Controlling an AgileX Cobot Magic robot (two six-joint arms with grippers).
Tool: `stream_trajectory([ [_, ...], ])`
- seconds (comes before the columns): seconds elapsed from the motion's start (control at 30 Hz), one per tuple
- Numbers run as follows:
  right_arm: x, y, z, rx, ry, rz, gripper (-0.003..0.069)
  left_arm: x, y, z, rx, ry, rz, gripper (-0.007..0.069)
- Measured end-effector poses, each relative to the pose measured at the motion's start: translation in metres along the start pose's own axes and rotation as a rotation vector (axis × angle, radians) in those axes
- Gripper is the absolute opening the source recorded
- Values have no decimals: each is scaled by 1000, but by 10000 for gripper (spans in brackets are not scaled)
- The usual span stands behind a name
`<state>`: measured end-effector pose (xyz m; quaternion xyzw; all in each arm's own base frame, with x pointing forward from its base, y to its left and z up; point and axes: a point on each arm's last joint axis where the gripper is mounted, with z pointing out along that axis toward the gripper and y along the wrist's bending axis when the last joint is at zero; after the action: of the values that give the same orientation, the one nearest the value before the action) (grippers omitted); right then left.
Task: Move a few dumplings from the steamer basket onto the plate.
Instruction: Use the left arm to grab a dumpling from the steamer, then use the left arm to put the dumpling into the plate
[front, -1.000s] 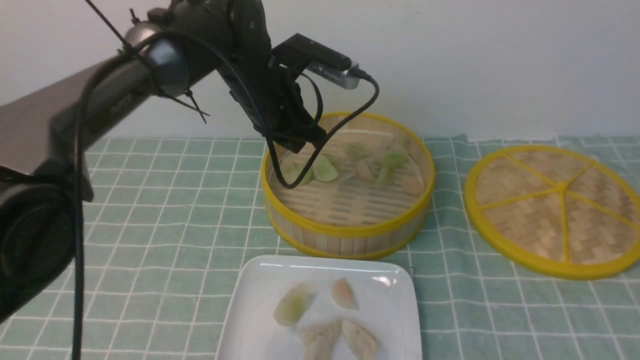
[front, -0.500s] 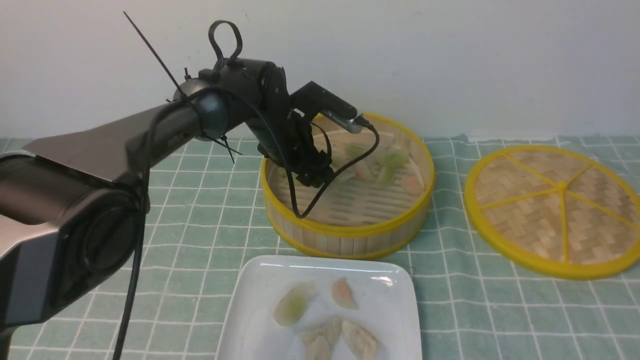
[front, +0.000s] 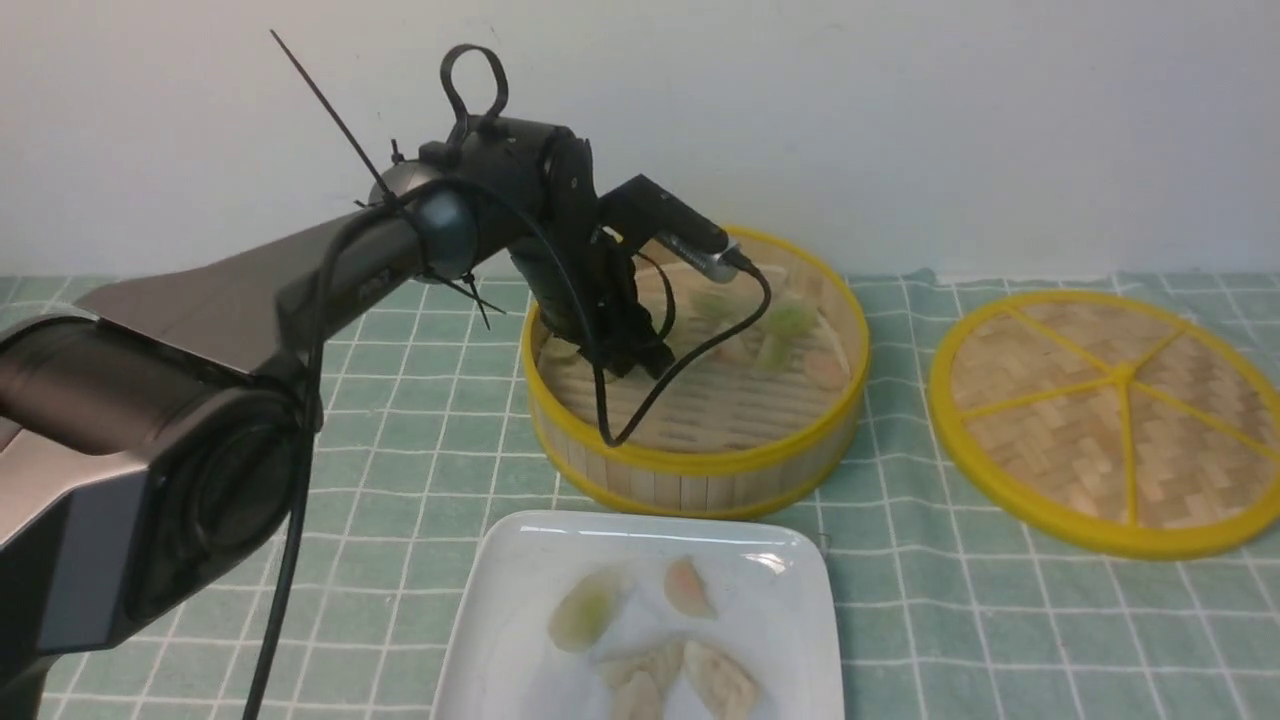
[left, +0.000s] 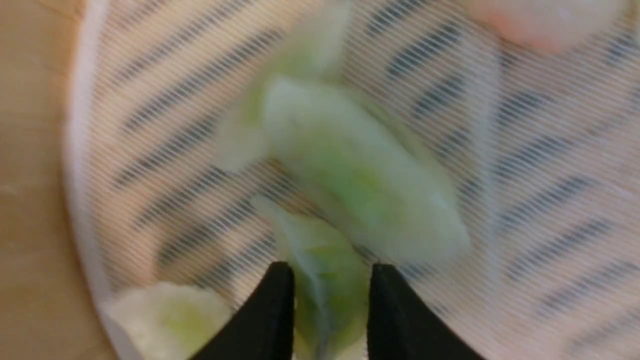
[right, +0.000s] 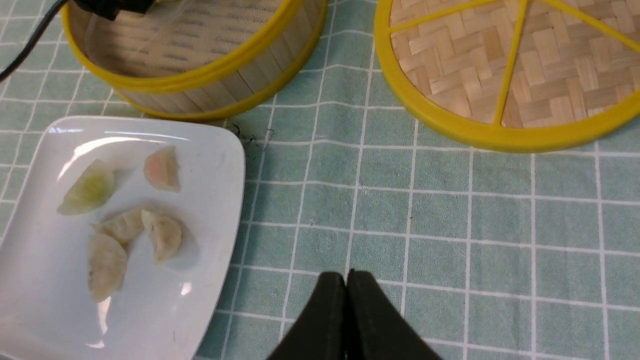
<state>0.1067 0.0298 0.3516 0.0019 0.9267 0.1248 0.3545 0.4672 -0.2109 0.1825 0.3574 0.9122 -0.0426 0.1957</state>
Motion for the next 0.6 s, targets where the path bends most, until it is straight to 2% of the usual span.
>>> stream_trajectory([
  [0.1,0,0,0,1,3,0,-15,-4,-3,-12,18,31,-9,165],
  [0.2,0,0,0,1,3,0,-15,-16,-4,-45,26,25,-10,165],
  [0.43,0,0,0,1,3,0,-15,-37,-8,-137,22,-166,-9,165],
  [0.6,0,0,0,0,-1,0,-15,-35,-11,-158,27,-195,-28,165],
])
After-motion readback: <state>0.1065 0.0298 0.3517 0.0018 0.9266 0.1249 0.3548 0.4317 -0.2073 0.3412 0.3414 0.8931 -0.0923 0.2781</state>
